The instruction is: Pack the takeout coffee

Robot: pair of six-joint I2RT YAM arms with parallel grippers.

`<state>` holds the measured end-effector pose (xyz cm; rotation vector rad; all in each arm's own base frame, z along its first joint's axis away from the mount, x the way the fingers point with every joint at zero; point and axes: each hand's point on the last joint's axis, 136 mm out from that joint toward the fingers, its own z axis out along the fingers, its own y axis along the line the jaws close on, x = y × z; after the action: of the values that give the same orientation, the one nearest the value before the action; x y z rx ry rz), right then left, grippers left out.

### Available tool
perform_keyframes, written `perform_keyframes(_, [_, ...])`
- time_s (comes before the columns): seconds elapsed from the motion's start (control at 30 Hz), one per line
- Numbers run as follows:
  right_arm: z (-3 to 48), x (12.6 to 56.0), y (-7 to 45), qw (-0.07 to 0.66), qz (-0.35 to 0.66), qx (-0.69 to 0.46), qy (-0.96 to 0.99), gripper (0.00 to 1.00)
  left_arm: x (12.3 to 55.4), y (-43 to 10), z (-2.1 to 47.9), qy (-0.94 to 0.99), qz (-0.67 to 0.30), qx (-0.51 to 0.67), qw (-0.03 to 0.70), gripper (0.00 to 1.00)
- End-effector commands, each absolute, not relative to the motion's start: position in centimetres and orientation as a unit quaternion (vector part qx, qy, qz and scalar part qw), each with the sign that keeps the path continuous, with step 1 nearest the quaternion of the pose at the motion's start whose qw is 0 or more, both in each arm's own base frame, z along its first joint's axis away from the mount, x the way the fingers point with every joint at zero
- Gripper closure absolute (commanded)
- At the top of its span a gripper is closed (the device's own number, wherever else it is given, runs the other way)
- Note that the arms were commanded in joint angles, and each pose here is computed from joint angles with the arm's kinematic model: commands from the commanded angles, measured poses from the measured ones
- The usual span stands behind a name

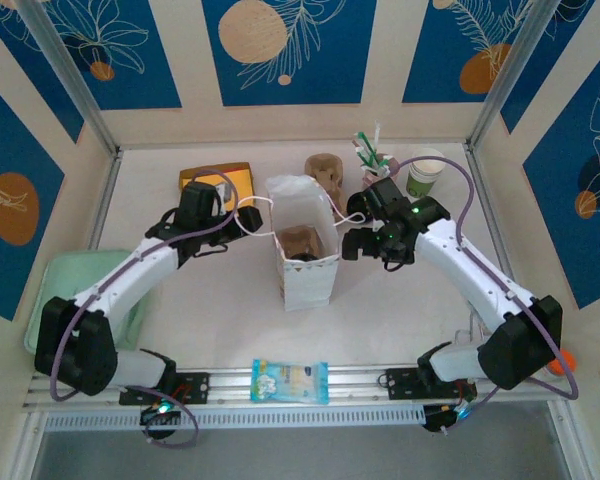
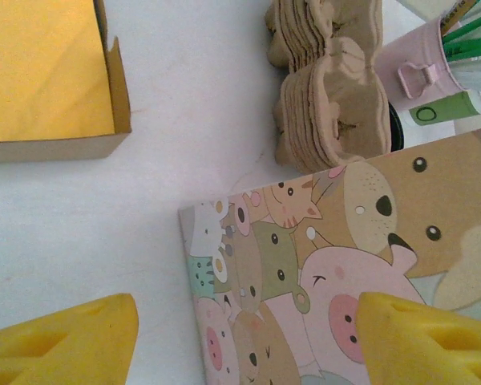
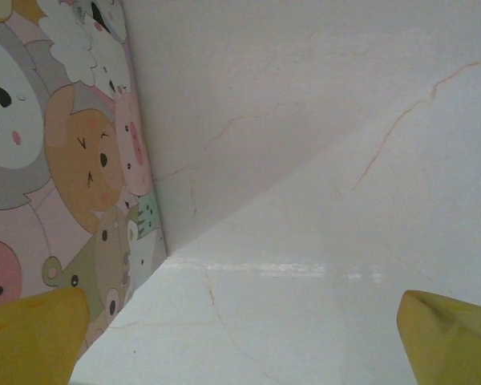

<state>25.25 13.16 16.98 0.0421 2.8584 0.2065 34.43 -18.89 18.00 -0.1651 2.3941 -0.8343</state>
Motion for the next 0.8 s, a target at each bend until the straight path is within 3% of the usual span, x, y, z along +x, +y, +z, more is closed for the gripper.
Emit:
perform_keyframes(0.0, [18.5,25.0,12.6,0.151,0.069,0.011,0.986,0.01,34.1,-17.6,18.6,0.904,-0.290,-0.057,0.308,0.28])
perform_keyframes(0.77, [22.5,26.3,8.4,0.207,0.065,0.043,0.975,0.01,33.1,-13.0,20.8,0.898,-0.267,-0.078,0.341,0.28])
